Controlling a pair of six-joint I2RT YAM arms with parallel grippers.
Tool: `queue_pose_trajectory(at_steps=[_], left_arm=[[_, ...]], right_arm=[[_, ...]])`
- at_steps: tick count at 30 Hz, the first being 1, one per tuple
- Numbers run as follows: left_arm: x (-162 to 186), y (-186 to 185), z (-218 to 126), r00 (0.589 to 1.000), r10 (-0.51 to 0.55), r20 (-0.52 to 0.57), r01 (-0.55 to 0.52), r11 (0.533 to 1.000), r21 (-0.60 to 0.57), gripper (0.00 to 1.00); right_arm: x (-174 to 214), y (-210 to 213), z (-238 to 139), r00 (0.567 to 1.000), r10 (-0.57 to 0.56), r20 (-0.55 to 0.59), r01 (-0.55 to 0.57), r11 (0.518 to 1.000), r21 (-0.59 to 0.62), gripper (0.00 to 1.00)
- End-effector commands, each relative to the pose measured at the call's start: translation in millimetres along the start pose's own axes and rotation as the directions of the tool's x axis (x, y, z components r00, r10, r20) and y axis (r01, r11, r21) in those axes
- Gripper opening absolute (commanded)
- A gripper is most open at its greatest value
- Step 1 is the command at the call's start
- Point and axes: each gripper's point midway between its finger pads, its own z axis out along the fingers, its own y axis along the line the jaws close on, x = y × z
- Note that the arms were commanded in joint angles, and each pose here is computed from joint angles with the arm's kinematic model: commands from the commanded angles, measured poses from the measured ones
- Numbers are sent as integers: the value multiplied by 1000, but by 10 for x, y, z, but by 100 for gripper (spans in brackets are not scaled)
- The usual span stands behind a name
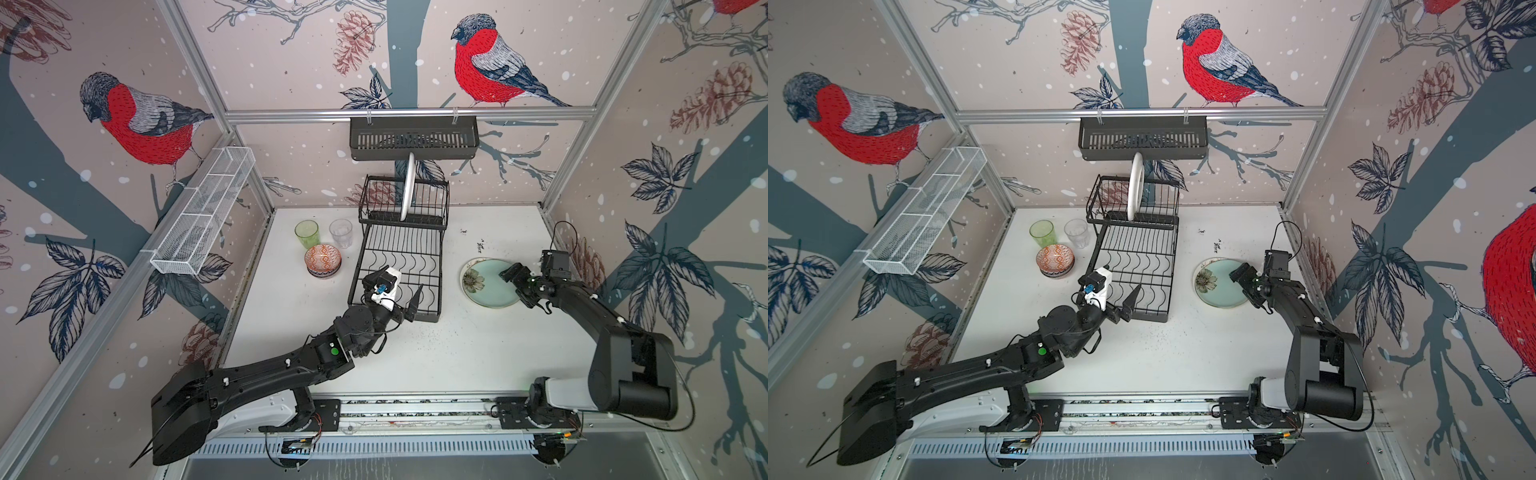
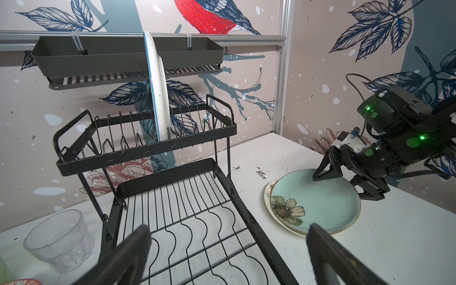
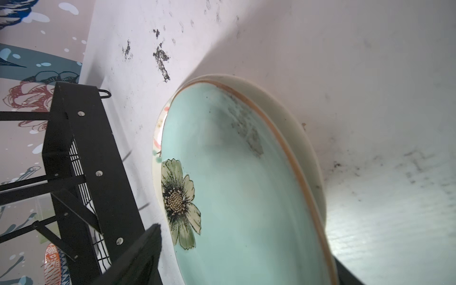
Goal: Unload the mixed dishes from the dish rack
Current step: 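Lower the mint plate flat onto the floral plate and open the right gripper, then raise the right gripper off the plates while the left reaches up to the upper rack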
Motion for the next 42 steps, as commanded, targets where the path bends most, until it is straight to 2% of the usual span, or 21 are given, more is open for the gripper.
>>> queue_pose_trajectory(at_steps=[1,15,24,37,42], left_arm=[[-128,45,-10,998,-30,49,31,999,-20,98],[-127,66,-19,998,-32,54,34,999,-30,98],[-129,74,-24,998,-32,56,34,999,-31,98],[-100,74,-6,998,-25,51,27,999,-37,98],[-66,47,25,999,-18,36,19,999,-32,98]], right_arm=[[-35,-9,-1,1000,-25,14,24,999,23,83],[-51,-121,6,994,-108,20,104,982,159,84],[-98,-133,-4,991,-130,41,119,974,192,84],[-97,95,-114,980,-181,82,167,974,151,84],[-36,308,-187,973,-206,100,197,976,92,84]])
